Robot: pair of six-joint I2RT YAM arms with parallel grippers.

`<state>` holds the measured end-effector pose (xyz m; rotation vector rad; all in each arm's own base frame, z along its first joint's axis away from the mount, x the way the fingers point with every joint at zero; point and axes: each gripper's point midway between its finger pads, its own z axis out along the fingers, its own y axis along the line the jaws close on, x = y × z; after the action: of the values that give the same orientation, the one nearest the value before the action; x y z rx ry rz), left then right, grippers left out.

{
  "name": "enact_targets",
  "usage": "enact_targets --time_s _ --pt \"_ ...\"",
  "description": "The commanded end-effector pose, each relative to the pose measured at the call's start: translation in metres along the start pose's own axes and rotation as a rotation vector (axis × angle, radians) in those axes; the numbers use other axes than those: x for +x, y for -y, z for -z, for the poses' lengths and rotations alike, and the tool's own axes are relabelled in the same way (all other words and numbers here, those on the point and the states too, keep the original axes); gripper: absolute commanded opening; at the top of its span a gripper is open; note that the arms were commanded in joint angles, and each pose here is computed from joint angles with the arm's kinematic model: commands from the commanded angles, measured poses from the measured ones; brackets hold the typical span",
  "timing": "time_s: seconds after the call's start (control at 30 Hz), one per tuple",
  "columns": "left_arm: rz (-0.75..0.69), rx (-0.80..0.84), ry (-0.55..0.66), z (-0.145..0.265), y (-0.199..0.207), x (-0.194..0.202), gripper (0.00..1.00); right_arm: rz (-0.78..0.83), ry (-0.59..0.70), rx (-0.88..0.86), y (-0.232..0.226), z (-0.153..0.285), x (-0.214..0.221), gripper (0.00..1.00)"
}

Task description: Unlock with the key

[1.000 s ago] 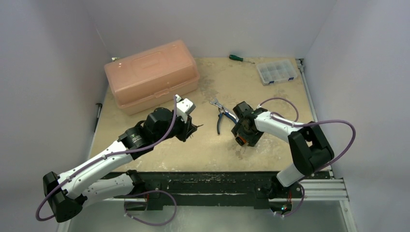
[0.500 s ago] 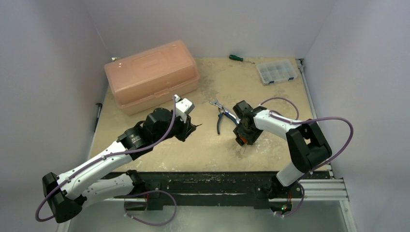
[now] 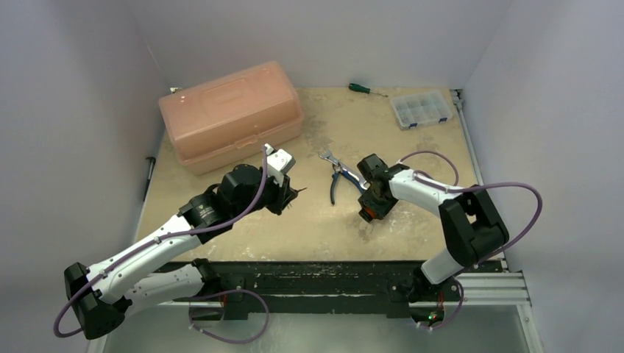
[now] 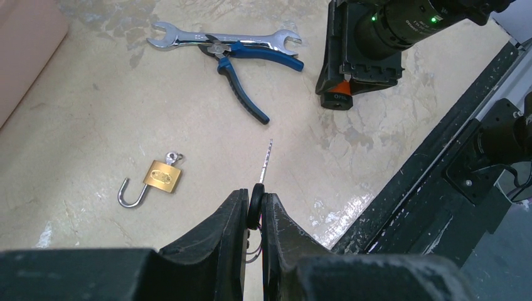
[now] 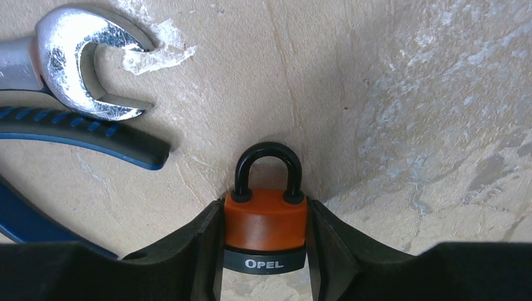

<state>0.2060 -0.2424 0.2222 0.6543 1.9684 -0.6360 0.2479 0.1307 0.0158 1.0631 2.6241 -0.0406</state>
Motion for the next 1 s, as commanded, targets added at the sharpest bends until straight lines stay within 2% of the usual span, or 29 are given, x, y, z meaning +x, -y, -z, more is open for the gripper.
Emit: enact_targets --time_s 0.0,0.17,0.37,0.73,0.97 --pt "-0.018 -0.008 0.035 0.004 -0.002 -0.008 0.0 -0.074 0.006 -0.035 -0.002 0.003 -0.001 0.0" --pt "-0.011 0.013 0.054 0.006 0.002 -0.012 0.0 -0.117 0.06 -0.134 -0.013 0.029 -0.016 0.0" --pt "0.005 0.043 0.062 0.005 0.008 -0.014 0.0 -0.167 0.126 -0.342 -0.033 0.077 -0.037 0.0" --pt "0.131 0.161 0.101 0.0 0.034 -0.029 0.0 -0.233 0.16 -0.582 -0.048 0.143 -0.054 0.0" --pt "0.205 0.241 0.099 -0.01 0.051 -0.034 0.0 -0.301 0.082 -0.73 -0.058 0.165 -0.045 0.0"
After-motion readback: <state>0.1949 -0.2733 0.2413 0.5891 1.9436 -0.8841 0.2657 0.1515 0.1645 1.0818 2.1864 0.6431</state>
